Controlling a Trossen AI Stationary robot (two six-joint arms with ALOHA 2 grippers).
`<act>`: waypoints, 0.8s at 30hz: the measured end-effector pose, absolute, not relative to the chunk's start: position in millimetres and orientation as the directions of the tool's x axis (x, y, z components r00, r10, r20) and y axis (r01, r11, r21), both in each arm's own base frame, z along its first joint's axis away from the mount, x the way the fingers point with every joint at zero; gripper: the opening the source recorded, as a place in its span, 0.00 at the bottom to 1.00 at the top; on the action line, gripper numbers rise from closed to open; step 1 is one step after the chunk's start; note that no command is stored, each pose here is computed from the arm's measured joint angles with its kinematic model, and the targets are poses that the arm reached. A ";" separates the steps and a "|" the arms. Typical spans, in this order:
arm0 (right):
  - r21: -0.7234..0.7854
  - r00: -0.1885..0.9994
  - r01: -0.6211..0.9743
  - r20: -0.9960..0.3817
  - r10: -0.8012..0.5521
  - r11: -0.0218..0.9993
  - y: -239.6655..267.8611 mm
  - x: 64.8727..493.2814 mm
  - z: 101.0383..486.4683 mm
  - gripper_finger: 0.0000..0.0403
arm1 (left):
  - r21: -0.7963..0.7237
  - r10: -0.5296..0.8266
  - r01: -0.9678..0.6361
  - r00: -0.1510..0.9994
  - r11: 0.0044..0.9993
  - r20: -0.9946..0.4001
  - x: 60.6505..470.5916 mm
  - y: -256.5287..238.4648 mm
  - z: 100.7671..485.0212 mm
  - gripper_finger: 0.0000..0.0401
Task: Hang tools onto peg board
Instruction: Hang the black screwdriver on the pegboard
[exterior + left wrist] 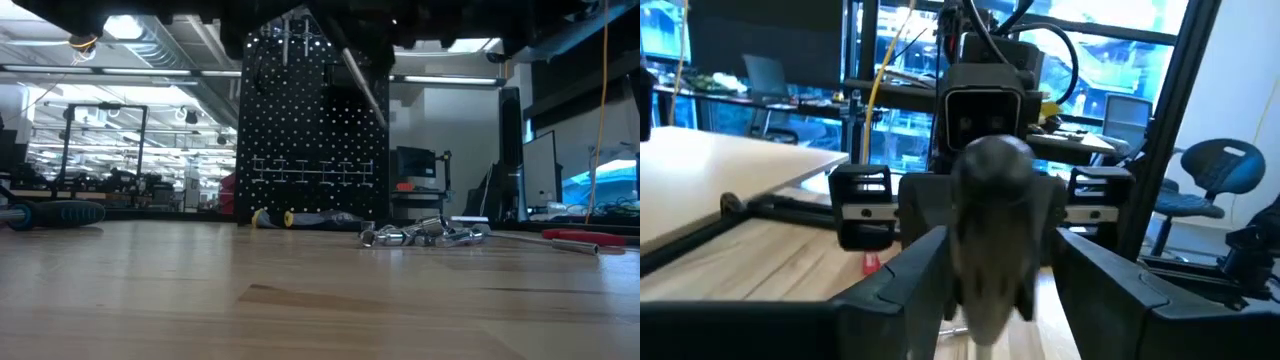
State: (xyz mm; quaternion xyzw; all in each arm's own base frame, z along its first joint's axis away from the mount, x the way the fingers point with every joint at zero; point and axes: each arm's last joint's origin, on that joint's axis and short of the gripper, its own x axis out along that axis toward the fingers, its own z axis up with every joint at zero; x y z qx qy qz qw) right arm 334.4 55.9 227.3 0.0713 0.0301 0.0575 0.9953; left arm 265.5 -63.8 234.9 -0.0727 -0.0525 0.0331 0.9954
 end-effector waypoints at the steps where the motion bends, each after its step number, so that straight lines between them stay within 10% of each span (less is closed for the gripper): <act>1: 0.145 0.991 -0.118 -0.046 0.126 0.982 56.4 336.2 228.6 0.30 | -0.147 0.074 -0.058 0.992 0.987 0.105 265.4 -63.7 235.4 0.39; 11: 0.122 0.992 -0.111 -0.054 0.118 0.986 56.9 340.4 230.4 0.30 | -0.147 0.051 -0.034 0.993 0.989 0.109 265.8 -63.6 236.0 0.24; 24: 0.120 0.991 -0.115 -0.052 0.122 0.986 57.3 340.5 230.8 0.30 | -0.122 0.005 0.002 0.998 0.992 0.058 261.4 -64.7 237.0 0.37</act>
